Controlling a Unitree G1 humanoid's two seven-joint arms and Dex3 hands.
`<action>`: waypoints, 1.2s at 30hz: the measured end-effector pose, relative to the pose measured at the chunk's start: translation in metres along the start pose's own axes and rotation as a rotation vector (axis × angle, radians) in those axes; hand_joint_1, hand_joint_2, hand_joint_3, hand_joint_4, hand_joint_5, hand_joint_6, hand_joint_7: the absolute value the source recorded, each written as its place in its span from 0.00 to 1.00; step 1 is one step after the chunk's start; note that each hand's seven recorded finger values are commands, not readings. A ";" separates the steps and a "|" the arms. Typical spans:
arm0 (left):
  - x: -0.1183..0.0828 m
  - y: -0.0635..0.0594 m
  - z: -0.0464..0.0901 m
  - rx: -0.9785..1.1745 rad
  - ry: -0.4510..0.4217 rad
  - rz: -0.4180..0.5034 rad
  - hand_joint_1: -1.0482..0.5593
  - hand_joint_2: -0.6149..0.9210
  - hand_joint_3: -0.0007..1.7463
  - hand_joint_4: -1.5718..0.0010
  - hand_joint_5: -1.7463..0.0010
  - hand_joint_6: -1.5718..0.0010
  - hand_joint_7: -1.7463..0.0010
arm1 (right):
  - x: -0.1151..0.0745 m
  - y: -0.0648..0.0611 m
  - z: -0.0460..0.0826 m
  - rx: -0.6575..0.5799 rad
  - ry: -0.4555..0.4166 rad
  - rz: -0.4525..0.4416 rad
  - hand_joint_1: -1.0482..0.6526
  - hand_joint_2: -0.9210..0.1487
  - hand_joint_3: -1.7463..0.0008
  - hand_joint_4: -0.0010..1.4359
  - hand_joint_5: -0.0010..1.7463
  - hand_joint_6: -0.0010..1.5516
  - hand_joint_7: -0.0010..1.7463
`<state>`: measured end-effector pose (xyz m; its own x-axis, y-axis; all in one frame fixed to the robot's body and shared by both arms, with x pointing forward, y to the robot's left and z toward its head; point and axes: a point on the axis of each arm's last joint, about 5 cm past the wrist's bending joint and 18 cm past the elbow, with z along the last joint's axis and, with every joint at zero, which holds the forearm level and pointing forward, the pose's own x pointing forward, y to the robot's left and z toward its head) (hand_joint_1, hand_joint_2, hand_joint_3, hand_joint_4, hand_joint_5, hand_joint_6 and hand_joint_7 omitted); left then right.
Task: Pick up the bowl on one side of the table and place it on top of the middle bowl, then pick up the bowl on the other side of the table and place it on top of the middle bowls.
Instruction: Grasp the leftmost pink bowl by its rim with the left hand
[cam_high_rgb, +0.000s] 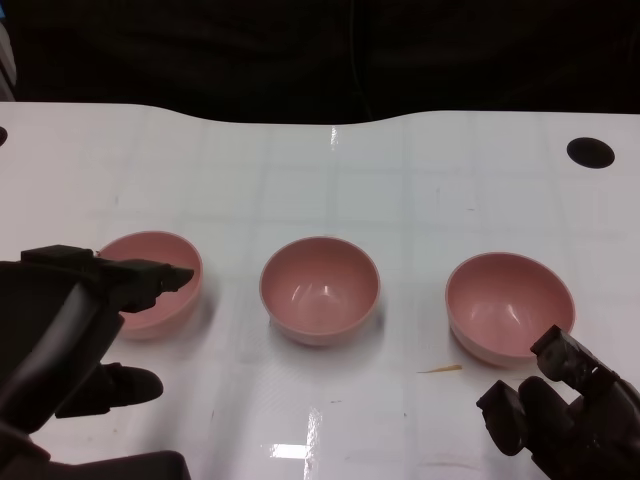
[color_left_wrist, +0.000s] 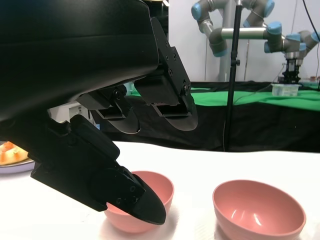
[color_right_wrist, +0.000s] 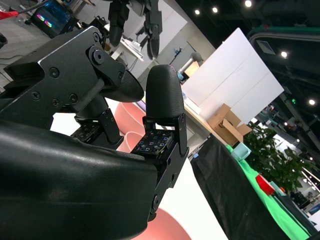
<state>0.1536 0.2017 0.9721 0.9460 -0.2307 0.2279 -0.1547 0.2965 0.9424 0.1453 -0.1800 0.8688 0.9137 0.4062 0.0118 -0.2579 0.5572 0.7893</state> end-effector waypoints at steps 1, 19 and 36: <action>0.002 0.000 -0.001 0.006 -0.003 -0.003 0.15 0.90 0.01 0.52 0.93 0.49 1.00 | 0.000 0.000 0.000 0.001 0.000 0.000 0.58 0.45 0.31 0.60 1.00 0.52 0.84; 0.032 -0.016 -0.014 0.070 -0.026 -0.112 0.17 0.92 0.00 0.53 0.99 0.51 1.00 | 0.001 0.002 -0.003 0.011 0.003 -0.011 0.58 0.45 0.29 0.59 1.00 0.51 0.86; 0.049 -0.043 -0.036 0.042 -0.055 -0.227 0.20 0.92 0.00 0.51 0.99 0.49 1.00 | 0.001 0.002 -0.003 0.010 0.003 -0.021 0.59 0.44 0.29 0.59 1.00 0.49 0.88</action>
<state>0.2170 0.2115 0.9341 0.9412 -0.3372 0.0208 0.0473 0.1925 0.9802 0.1443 -0.1761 0.8684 0.9178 0.3971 -0.0063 -0.2358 0.5579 0.7957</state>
